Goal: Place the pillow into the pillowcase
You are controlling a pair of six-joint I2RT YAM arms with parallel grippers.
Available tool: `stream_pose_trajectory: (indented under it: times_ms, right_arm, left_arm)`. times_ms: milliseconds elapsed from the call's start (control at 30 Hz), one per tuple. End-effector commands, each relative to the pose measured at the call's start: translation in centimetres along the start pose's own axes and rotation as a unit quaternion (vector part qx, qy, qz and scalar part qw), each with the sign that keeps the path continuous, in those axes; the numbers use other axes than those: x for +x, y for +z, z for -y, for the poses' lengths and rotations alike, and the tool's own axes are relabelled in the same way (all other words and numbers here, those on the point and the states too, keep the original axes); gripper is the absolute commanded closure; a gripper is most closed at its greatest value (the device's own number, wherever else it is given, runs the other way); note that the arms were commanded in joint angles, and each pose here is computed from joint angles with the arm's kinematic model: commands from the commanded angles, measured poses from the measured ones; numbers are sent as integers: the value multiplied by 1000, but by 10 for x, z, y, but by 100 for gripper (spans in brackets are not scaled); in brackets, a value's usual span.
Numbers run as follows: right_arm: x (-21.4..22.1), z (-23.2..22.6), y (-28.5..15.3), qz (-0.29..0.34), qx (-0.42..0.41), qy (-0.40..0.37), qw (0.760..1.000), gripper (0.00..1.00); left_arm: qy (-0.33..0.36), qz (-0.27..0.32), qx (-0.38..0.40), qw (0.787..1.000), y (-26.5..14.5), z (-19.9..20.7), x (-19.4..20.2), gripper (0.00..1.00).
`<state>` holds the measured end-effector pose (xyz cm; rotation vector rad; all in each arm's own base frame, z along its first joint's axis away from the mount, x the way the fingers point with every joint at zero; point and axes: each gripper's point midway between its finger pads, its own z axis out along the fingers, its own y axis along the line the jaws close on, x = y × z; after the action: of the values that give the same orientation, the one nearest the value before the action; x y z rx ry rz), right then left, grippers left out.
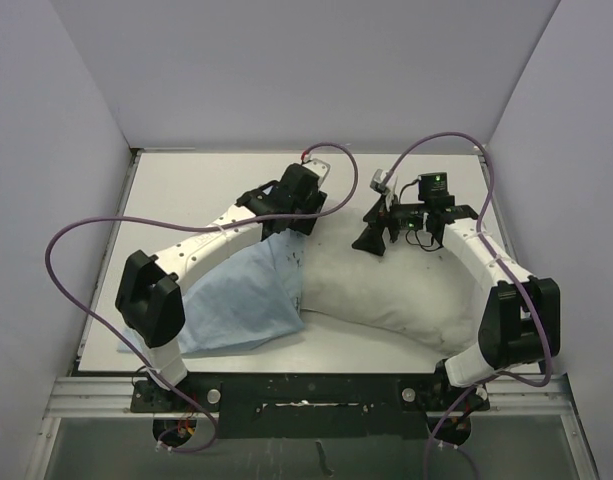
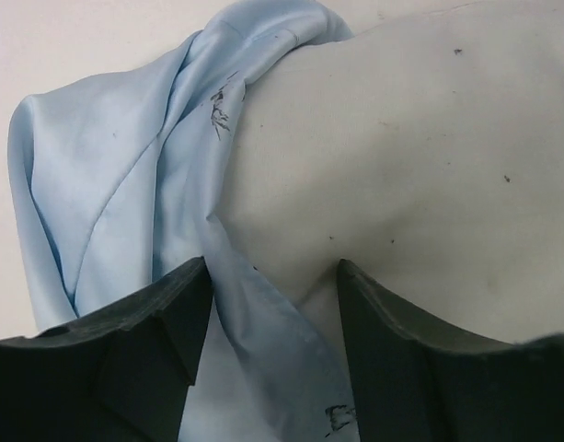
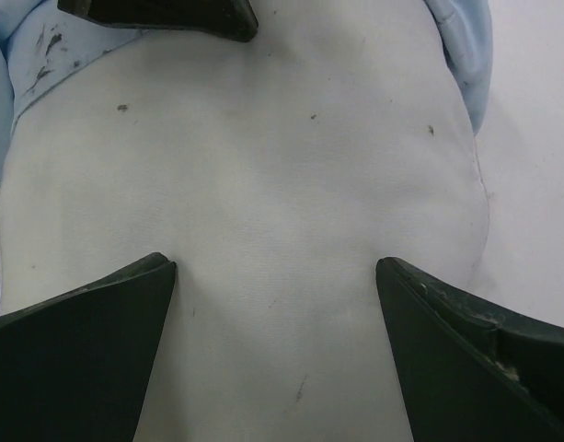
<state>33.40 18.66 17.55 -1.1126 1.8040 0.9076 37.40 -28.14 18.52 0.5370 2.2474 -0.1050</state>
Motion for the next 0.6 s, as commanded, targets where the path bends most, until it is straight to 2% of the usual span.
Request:
stream_pose_trajectory:
  times_ms: [0, 67, 167, 233, 300, 367, 400, 433, 500, 567]
  right_arm:
    - [-9, 8, 2, 6, 21, -30, 999, 5]
    - [-4, 9, 7, -6, 24, -29, 999, 9]
    - [6, 11, 18, -30, 28, -30, 999, 18]
    - [12, 11, 25, -46, 26, -26, 998, 29]
    - [13, 9, 30, -51, 17, -17, 998, 50]
    - [6, 3, 34, -36, -5, 2, 999, 82]
    - [-4, -3, 34, -18, -22, 19, 999, 94]
    - [-17, -14, 32, 14, -55, 47, 997, 100]
    - [-50, -33, 17, 97, -111, 90, 985, 100]
    - [-72, -38, -6, 167, -104, 74, 978, 100]
  left_arm:
    - [8, 15, -31, 999, -1, -11, -20, 52]
    - [1, 21, -16, 1000, -5, -5, -26, 69]
    - [-11, 45, 26, 999, -21, 13, -44, 79]
    - [-19, 60, 64, 996, -32, 26, -57, 87]
    - [-23, 67, 98, 993, -39, 37, -65, 99]
    - [-32, 77, 144, 986, -48, 54, -75, 100]
    - [-51, 83, 205, 974, -57, 77, -83, 100]
    - [-61, 101, 245, 962, -63, 94, -95, 100]
    - [-75, 129, 360, 921, -89, 147, -117, 100]
    - [-71, 132, 430, 890, -106, 189, -125, 100]
